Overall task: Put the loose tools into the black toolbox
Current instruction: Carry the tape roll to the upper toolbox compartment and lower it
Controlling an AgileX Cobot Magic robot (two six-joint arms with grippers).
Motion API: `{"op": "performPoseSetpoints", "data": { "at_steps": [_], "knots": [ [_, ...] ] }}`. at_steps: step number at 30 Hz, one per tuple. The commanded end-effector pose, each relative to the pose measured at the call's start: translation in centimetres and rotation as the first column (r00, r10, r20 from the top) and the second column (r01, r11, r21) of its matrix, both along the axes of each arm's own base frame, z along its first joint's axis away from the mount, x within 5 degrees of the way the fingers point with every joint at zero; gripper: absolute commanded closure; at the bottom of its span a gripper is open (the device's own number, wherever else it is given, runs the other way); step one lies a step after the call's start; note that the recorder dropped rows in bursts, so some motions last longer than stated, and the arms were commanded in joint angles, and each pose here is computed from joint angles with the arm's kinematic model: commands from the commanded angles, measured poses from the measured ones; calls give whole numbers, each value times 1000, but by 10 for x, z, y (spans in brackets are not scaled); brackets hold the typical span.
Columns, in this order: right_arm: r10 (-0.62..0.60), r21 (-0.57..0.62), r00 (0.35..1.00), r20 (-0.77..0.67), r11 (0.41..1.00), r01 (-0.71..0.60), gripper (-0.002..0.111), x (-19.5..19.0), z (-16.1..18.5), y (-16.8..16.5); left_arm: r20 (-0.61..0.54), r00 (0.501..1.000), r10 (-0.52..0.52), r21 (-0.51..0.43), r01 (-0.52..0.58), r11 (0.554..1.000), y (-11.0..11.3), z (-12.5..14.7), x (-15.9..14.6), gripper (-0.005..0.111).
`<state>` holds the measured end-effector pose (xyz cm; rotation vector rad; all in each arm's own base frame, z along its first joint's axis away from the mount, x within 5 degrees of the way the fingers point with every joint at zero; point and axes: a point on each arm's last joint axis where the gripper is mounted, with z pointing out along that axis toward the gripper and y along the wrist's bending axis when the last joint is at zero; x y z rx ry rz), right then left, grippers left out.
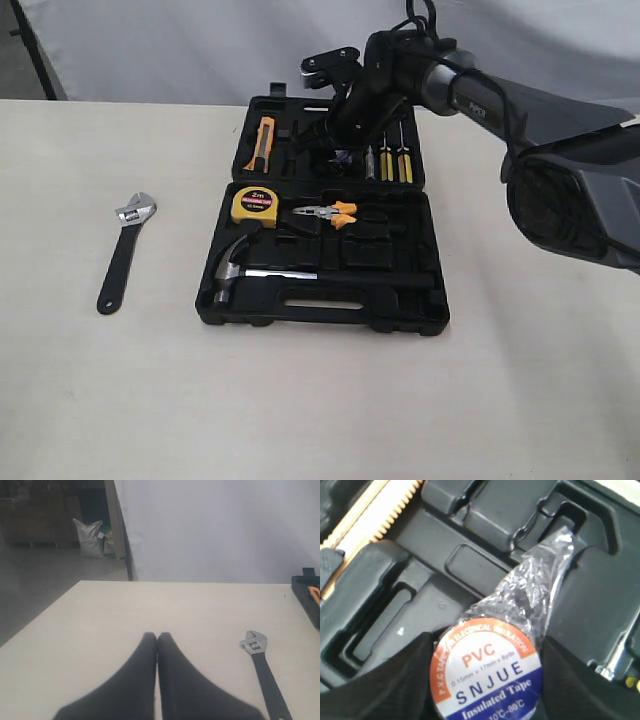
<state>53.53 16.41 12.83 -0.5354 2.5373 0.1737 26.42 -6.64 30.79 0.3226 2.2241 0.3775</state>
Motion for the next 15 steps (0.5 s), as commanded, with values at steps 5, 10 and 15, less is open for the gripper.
{"op": "performPoseSetpoints", "data": {
  "at_steps": [5, 10, 15],
  "knots": [
    [-28, 29, 993, -118, 999, 32, 108, -8, -9, 1, 5, 1000, 1, -27, -1, 1000, 0, -1, -2, 105],
    [-29, 27, 990, -139, 999, 33, 108, -10, -5, 0, 5, 1000, 1, -27, -1, 1000, 0, -1, -2, 105],
    [-28, 20, 989, -145, 999, 31, 106, -11, -6, 0, 5, 1000, 1, -27, -1, 1000, 0, -1, -2, 105]
  ]
}}
